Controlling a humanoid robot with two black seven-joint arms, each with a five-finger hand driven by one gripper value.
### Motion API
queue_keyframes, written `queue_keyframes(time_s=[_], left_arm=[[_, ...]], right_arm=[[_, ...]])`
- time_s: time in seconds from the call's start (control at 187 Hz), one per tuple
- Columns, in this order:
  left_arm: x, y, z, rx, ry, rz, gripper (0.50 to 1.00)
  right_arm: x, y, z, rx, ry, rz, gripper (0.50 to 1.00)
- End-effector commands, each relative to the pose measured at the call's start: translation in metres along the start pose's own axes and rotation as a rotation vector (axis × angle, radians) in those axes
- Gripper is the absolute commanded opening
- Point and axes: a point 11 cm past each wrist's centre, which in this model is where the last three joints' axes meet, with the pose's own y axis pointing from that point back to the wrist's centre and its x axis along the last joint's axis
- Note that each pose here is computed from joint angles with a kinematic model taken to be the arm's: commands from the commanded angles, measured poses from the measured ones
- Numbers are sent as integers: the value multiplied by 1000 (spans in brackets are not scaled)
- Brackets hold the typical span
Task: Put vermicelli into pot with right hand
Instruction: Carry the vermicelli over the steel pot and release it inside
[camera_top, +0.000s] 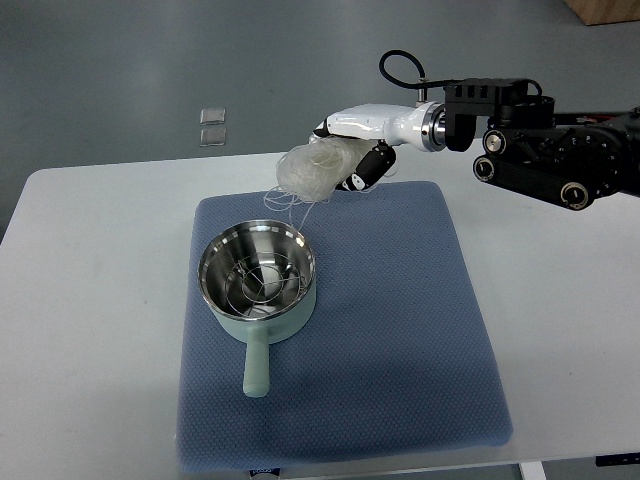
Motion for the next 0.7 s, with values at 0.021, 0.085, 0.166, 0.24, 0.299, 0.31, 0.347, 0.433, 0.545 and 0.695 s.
queue_keyframes(time_s=[0.021, 0.085, 0.166, 0.24, 0.299, 0.31, 0.347, 0.433, 0.545, 0.695], left_arm=[[0, 0, 1, -1, 0, 0, 1000], [0, 0, 1, -1, 0, 0, 1000], [0, 0, 1, -1, 1, 0, 1000], [0, 0, 1, -1, 2, 1, 1000], [0, 0, 1, -2, 1, 1, 1000], [0, 0, 1, -2, 1, 1, 1000], [0, 0, 1, -2, 1, 1, 1000], [0, 0, 1, -2, 0, 3, 1000], [0, 0, 1, -2, 2, 3, 1000], [0, 0, 1, -2, 0, 3, 1000]], right_arm=[[12, -6, -29, 71, 5, 7, 500], [14, -10, -44, 108, 9, -1, 500], [5, -19, -63, 163, 8, -37, 500], [-2, -25, -73, 185, 5, -60, 500], [-10, -31, -83, 209, 3, -77, 500], [-11, -32, -85, 212, 2, -81, 500], [-15, -35, -90, 222, 2, -89, 500], [-29, -42, -95, 233, -8, -114, 500], [-43, -45, -88, 216, -20, -131, 500], [-56, -46, -80, 200, -45, -146, 629]])
